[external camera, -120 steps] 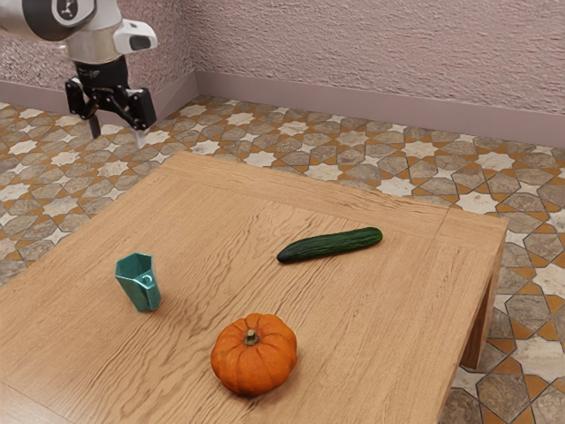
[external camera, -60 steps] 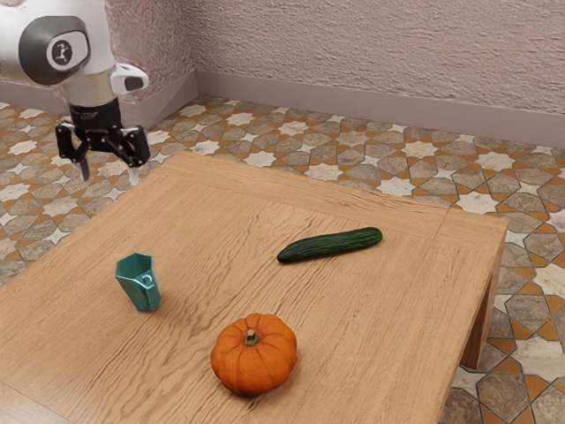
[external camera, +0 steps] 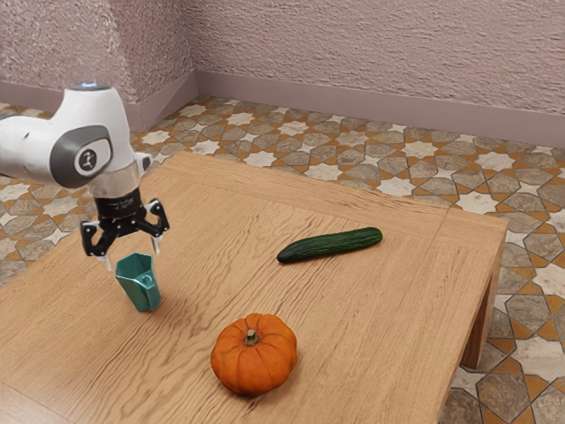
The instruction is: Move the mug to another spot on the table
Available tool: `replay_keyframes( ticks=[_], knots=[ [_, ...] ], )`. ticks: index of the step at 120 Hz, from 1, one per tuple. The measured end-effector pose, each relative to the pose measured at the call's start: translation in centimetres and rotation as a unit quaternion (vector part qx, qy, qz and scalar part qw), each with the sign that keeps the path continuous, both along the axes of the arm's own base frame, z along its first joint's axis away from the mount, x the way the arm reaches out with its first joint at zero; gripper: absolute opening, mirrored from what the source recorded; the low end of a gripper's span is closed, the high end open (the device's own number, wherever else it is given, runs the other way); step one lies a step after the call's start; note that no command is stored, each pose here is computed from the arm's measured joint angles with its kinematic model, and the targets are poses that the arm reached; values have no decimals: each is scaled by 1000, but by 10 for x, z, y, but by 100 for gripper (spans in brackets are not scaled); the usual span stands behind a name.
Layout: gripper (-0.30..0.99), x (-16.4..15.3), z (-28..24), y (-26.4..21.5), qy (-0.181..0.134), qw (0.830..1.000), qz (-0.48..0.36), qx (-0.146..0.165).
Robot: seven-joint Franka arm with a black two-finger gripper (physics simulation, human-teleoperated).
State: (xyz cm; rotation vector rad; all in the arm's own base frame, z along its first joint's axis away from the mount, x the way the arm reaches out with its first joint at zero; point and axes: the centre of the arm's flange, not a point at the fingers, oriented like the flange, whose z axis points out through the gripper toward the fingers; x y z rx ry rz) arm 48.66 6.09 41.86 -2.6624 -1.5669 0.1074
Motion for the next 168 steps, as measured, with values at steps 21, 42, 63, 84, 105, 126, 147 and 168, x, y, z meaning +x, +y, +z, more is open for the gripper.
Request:
replay_keyframes(
  ticks=[21,42,63,84,105,126,147,168],
  knots=[
    [69,1,-14,8,-9,998,69,12],
    [69,0,-35,11,-2,995,90,32],
    [69,4,-45,11,-9,994,102,39],
    [69,8,-53,10,-13,993,112,42],
    [69,12,-64,9,-13,992,118,44],
    [69,17,-85,10,-9,992,122,43],
    [69,21,-93,13,-14,991,123,42],
    [69,23,-101,26,-15,990,133,41]
  ],
)
